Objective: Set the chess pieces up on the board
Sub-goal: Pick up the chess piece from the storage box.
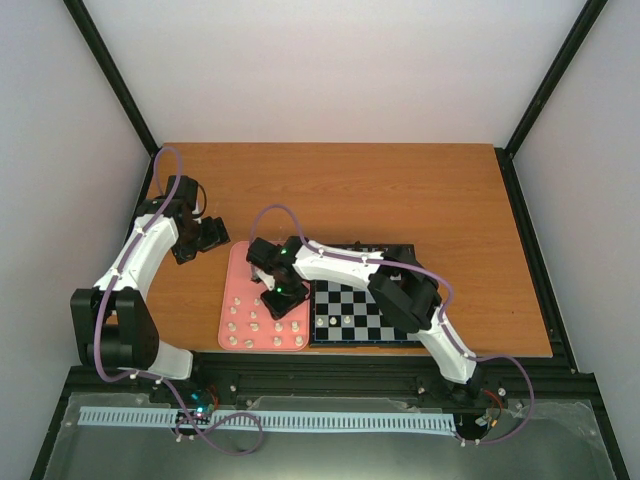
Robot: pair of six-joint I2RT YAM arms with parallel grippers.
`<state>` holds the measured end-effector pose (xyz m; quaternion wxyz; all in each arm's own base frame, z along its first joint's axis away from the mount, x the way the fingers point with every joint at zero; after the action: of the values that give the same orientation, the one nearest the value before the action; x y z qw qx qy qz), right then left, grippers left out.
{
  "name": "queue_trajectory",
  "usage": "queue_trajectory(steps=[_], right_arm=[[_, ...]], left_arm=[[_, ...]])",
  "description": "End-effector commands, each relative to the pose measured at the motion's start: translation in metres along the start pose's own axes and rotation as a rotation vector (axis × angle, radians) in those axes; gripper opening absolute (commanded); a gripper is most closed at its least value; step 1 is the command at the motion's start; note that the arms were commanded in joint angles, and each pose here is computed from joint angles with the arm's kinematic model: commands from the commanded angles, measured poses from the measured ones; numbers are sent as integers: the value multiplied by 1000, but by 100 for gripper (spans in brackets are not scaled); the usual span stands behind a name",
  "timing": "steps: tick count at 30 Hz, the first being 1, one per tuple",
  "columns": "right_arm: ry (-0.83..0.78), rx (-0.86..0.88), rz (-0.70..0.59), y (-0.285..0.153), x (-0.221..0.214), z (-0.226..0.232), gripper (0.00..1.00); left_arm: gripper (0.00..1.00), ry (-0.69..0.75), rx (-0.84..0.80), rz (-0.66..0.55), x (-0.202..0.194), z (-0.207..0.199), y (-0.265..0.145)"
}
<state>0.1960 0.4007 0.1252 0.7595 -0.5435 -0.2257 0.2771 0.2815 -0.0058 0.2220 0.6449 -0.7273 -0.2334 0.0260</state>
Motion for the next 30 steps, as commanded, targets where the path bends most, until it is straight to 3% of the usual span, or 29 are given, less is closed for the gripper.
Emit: queue_trajectory(steps=[1, 6, 11, 22, 30], right_arm=[[-24, 7, 5, 0, 4, 6, 35], [-23, 2, 5, 1, 5, 6, 24], [-17, -22, -1, -2, 4, 5, 3], [80, -163, -195, -70, -12, -8, 3], [271, -261, -212, -94, -77, -55, 3]], left_arm=[[100, -12, -18, -18, 5, -2, -7], [100, -11, -27, -13, 6, -3, -5], [100, -9, -35, -6, 6, -3, -4], [100, -6, -39, -11, 3, -3, -5], [100, -6, -52, -6, 2, -3, -5]])
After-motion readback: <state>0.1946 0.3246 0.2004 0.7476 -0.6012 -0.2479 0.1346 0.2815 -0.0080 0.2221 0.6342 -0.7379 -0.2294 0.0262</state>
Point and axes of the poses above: each gripper's point midway between its finger pads, its own y axis out along the fingers, its own z axis along the line the jaws close on, x = y × z, the point moved 10 cm from there along -y, back along the fingers, and after that the axes turned 5 degrees about y, right-handed, at the moved point
